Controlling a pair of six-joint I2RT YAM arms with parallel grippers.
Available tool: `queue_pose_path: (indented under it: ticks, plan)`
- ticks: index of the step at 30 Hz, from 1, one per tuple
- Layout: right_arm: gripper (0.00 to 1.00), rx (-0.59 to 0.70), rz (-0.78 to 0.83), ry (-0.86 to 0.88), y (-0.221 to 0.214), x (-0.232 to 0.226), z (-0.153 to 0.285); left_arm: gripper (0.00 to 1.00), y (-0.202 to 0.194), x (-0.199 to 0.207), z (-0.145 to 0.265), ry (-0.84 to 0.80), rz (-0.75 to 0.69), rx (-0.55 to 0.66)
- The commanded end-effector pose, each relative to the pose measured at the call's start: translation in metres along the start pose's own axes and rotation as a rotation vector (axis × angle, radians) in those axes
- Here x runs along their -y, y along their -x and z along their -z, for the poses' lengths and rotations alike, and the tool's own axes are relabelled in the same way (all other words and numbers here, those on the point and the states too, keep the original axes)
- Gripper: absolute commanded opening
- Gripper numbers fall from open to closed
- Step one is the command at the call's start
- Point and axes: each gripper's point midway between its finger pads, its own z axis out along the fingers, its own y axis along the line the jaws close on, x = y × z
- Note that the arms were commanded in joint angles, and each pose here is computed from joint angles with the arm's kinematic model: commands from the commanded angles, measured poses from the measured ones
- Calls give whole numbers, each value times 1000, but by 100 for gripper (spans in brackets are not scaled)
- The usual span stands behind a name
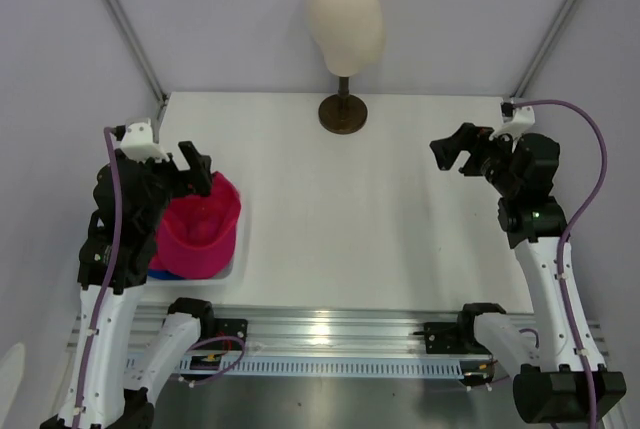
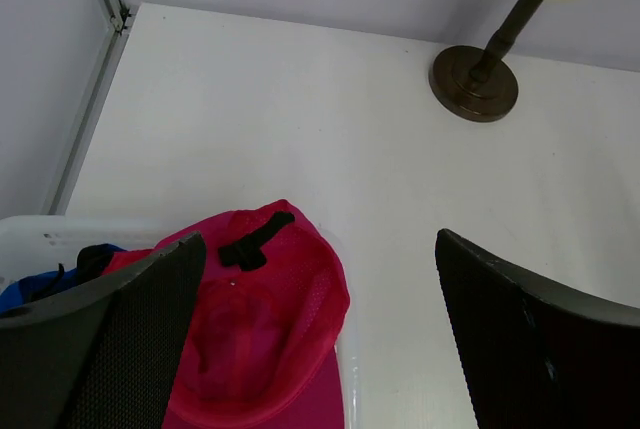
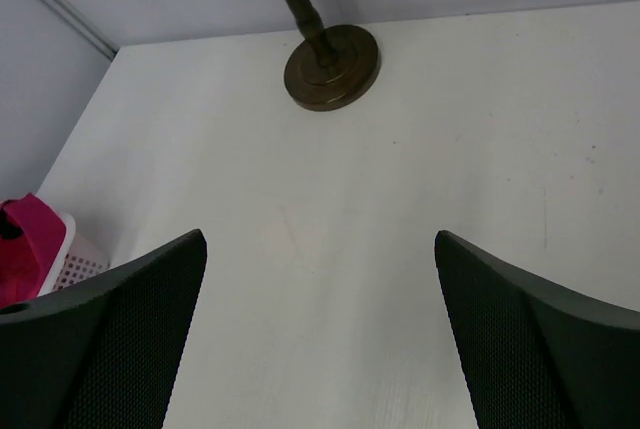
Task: Stack the hats
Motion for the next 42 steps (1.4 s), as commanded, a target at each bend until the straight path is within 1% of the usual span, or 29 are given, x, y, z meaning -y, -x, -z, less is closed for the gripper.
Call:
queue_pose_path:
  ticks: [1, 4, 9, 10, 11, 12, 13, 14, 17, 20, 21, 23, 24, 25, 26, 27, 28, 29, 30, 31, 32, 33, 34, 36, 38, 39, 40, 41, 42]
  plan:
    - [99, 10, 27, 72, -8, -13, -11, 100, 8, 0, 4, -5, 1, 31]
    - [100, 32, 15, 97, -10, -19, -19, 99, 6, 6, 3, -31, 39, 40]
    - [99, 28, -52, 80, -25, -10, -43, 99, -10, 52, -2, -283, 132, 2]
    - [100, 7, -88, 63, -34, -5, -49, 99, -4, 62, -5, -324, 211, 16]
    - [100, 8, -114, 55, -38, 0, -58, 99, -22, 72, -14, -369, 266, -51]
    - [100, 1, -143, 63, -41, 0, -62, 99, -17, 82, -18, -416, 316, -39]
    - [100, -5, -205, 68, -46, 1, -66, 100, -20, 93, -21, -454, 426, -73]
    - [100, -2, -235, 70, -50, 3, -71, 99, -23, 102, -26, -487, 475, -92]
    - [100, 8, -295, 74, -61, 10, -86, 96, -59, 119, -54, -517, 674, -162]
    - [99, 14, -314, 11, -65, 25, -99, 83, -67, 126, -81, -501, 801, -160]
    - [100, 18, -317, -10, -66, 31, -103, 74, -66, 130, -96, -495, 812, -157]
    - [99, 13, -323, -16, -66, 36, -118, 63, -62, 141, -109, -507, 803, -168]
    - [98, 12, -328, -1, -64, 36, -123, 50, -49, 148, -116, -521, 795, -157]
    - [97, -2, -337, 8, -67, 38, -134, 43, -68, 153, -135, -494, 785, -217]
    - [96, 15, -337, 32, -62, 36, -141, 36, -60, 158, -144, -501, 780, -214]
    - [90, 3, -369, 55, -63, 33, -147, 29, -70, 165, -163, -488, 779, -257]
    - [86, -1, -382, 71, -62, 32, -154, 25, -57, 168, -163, -507, 779, -233]
    - [79, 3, -389, 95, -60, 32, -168, 23, -70, 173, -183, -491, 782, -274]
    - [57, -7, -399, 127, -62, 29, -175, 16, -67, 176, -193, -492, 787, -273]
    - [49, -12, -401, 140, -64, 27, -182, 15, -63, 180, -203, -496, 792, -270]
    - [40, -13, -400, 147, -65, 29, -197, 13, -74, 181, -222, -476, 792, -290]
    - [19, -12, -401, 140, -66, 32, -206, 4, -63, 186, -232, -488, 793, -265]
    - [12, -20, -405, 141, -68, 33, -215, 1, -67, 187, -241, -477, 800, -276]
    - [0, -22, -409, 149, -72, 38, -242, 1, -76, 192, -269, -468, 805, -289]
    - [0, -13, -453, 165, -74, 39, -262, 1, -59, 203, -287, -504, 824, -260]
    - [0, -16, -476, 166, -80, 45, -282, 1, -79, 204, -304, -486, 841, -287]
    - [0, -19, -519, 167, -83, 46, -293, 1, -82, 206, -312, -480, 868, -293]
    - [0, -15, -535, 171, -84, 47, -303, 1, -67, 212, -320, -497, 879, -264]
    - [1, -14, -544, 171, -90, 52, -323, 2, -92, 210, -336, -460, 895, -304]
